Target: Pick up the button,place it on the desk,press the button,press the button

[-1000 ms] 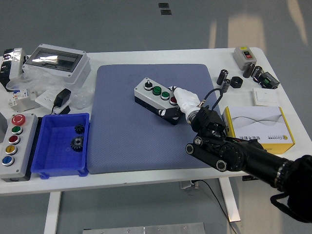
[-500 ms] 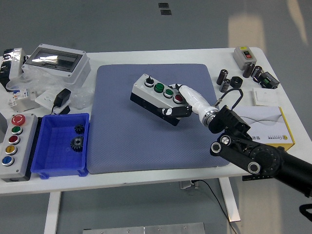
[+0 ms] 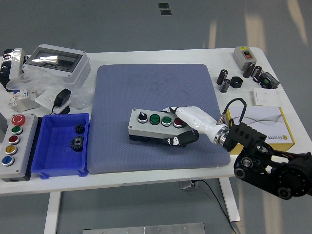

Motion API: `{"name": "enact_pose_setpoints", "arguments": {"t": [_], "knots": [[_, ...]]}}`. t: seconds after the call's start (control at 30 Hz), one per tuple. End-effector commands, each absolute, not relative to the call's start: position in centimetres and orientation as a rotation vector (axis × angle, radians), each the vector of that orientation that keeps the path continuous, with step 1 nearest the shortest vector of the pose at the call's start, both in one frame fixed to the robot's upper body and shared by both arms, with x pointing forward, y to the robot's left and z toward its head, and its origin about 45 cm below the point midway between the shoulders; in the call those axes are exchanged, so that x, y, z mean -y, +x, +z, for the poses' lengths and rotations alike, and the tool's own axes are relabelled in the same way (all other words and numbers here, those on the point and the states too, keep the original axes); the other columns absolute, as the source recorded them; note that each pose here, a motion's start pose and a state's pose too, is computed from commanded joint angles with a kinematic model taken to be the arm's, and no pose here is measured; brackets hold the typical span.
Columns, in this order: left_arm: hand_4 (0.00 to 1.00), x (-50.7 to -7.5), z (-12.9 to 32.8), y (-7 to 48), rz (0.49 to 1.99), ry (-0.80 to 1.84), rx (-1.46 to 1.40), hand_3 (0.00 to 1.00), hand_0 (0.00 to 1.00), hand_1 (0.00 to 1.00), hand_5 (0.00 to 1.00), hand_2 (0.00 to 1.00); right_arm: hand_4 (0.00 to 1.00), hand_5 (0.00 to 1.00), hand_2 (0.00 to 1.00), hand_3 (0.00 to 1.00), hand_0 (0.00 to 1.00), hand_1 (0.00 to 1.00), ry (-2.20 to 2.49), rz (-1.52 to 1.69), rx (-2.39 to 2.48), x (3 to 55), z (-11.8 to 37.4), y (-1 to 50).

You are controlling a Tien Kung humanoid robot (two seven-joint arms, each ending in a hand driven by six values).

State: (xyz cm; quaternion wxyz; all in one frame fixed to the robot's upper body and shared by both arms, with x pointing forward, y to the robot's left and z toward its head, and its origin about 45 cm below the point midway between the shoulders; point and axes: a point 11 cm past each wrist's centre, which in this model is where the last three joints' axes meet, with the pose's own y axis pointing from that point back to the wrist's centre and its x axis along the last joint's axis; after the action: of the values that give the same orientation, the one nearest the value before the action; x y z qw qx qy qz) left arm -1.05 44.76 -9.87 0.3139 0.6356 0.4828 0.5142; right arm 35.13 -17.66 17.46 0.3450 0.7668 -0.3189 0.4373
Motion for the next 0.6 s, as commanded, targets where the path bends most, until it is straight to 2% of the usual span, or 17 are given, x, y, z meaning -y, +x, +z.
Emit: {"name": "enact_pose_setpoints", "arguments": {"t": [0.1,0.13,0.3,0.33,0.5,0.53,0.6], "knots": [[0.605,-44.81,-9.85,-0.96,1.355,1.677,-1.269,0.603,0.645,0.633,0.167,0.573,0.002,0.002,0.329,0.236,0.168,0.336,1.955,1.178,0.792,17.81,17.16,35.16],[0.605,-44.81,-9.85,-0.96,1.354,1.677,-1.269,0.602,0.643,0.633,0.170,0.573,0.014,0.002,0.356,0.270,0.225,0.358,1.948,1.180,0.785,17.91,17.05,35.18],[0.605,-44.78,-9.85,-0.96,1.352,1.679,-1.269,0.602,0.643,0.633,0.170,0.573,0.014,0.002,0.356,0.270,0.225,0.358,1.924,1.181,0.769,18.16,16.76,35.34],[0.607,-44.80,-9.84,-0.93,1.352,1.679,-1.269,0.602,0.644,0.633,0.174,0.573,0.077,0.002,0.401,0.289,0.248,0.384,1.922,1.180,0.768,18.17,16.74,35.36],[0.607,-44.87,-9.81,-0.83,1.353,1.679,-1.266,0.602,0.644,0.633,0.174,0.573,0.077,0.002,0.401,0.289,0.248,0.384,1.931,1.171,0.774,18.21,16.67,35.35],[0.607,-44.86,-9.81,-0.83,1.353,1.679,-1.266,0.602,0.644,0.633,0.174,0.572,0.260,0.002,0.518,0.513,0.405,0.516,1.933,1.170,0.776,18.22,16.68,35.35],[0.607,-44.83,-9.82,-0.86,1.352,1.679,-1.269,0.602,0.644,0.633,0.174,0.572,0.260,0.002,0.518,0.513,0.405,0.516,1.937,1.163,0.778,18.26,16.64,35.35]]}}
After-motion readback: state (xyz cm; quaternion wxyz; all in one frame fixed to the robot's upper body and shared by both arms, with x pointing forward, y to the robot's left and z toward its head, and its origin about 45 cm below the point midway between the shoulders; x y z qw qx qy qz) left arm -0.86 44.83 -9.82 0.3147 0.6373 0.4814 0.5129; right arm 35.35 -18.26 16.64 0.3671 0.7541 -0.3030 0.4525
